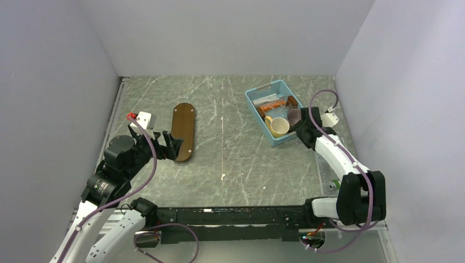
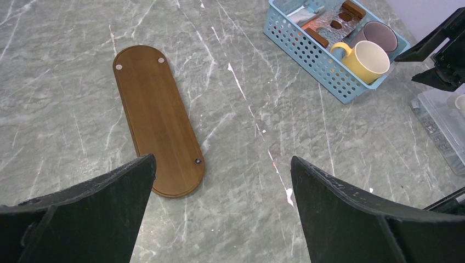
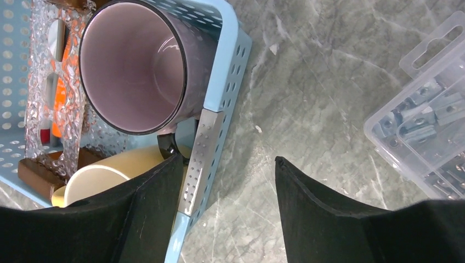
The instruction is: Prepare toiletry sets of a toothbrush and toothpaste on the tray
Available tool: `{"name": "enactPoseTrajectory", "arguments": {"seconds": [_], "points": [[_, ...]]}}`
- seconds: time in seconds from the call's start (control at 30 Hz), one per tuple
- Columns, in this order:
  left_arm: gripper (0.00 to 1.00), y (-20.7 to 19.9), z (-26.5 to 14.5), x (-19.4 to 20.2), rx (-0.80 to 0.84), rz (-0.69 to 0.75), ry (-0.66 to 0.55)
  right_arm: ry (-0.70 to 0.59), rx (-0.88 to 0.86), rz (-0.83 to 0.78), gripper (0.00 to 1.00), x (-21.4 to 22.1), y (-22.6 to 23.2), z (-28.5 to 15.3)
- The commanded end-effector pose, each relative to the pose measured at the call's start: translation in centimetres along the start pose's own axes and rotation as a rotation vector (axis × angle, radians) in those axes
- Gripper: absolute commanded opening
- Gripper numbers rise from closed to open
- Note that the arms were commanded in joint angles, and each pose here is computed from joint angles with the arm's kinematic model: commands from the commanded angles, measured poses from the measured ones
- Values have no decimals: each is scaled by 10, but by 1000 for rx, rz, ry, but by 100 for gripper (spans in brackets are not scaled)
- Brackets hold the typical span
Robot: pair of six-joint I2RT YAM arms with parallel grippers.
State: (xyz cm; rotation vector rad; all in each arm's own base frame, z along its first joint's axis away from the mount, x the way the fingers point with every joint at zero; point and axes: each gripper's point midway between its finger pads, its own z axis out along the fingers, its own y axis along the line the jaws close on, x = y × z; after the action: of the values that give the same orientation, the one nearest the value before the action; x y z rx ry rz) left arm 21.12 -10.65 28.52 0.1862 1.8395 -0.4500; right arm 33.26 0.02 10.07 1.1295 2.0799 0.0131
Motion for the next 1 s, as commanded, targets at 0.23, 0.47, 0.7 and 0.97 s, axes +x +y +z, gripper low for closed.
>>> {"name": "enactPoseTrajectory", "arguments": {"seconds": [0.23,0.47,0.7,0.97], "points": [[99,-6,2,-4,33,4,-6,-32,-31,63,62,-14,19,5],[99,-6,2,-4,33,3,-10,-33,-15,64,60,-13,19,11],[99,-7,3,-3,39,2,-1,-26,-9,62,58,-10,21,17],[99,-7,3,-3,42,2,1,-13,4,56,46,-5,20,26]]}}
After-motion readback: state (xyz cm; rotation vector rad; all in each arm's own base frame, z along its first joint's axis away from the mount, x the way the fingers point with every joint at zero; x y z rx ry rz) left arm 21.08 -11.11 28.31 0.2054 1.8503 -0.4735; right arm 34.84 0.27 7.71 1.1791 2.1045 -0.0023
